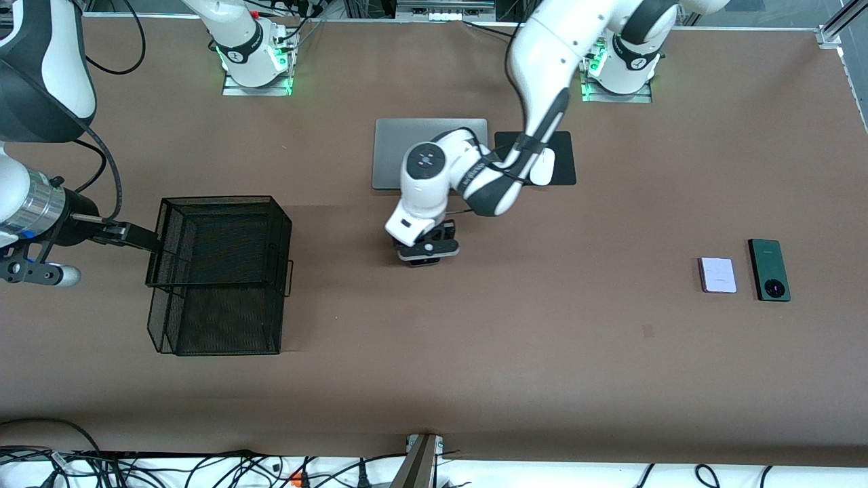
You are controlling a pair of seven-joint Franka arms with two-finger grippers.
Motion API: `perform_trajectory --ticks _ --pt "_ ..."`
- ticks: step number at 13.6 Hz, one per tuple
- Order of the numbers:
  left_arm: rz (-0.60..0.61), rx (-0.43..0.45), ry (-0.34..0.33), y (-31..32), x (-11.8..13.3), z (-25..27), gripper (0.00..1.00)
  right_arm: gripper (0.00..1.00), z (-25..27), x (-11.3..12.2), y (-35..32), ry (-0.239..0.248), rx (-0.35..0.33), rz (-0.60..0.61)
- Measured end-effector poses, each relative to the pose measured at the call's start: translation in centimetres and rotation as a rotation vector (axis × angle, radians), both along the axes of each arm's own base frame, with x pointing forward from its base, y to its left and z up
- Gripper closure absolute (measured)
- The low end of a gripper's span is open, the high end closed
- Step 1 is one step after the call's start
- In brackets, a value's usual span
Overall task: Place phones with both arms
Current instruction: 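Set the black phone mid-table and open the left gripper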
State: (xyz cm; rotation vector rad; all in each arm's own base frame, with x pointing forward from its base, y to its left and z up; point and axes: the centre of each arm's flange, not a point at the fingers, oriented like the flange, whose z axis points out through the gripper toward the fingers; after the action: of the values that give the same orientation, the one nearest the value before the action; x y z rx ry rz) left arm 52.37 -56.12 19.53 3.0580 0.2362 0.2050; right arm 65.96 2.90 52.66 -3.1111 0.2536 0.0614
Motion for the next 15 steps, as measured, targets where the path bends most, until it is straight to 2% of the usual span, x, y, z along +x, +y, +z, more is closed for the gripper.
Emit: perform_trajectory --ticks 5,9,12,15 --pt "-0.038 0.027 -0.065 -3.1 -1.0 -2.5 0.19 0.00 0.0 0.0 0.0 0.000 0.000 -0.001" --pt "-0.048 0.039 -0.079 -3.5 -1.2 -3.0 0.19 0.00 0.0 0.0 0.0 0.000 0.000 -0.001" --pt "-0.044 0.030 -0.101 -3.5 -0.5 -2.0 0.00 0.00 0.0 0.0 0.0 0.000 0.000 -0.001" --pt "-0.023 0.029 -0.125 -2.8 1.3 0.5 0.00 0.00 0.0 0.0 0.0 0.000 0.000 -0.001"
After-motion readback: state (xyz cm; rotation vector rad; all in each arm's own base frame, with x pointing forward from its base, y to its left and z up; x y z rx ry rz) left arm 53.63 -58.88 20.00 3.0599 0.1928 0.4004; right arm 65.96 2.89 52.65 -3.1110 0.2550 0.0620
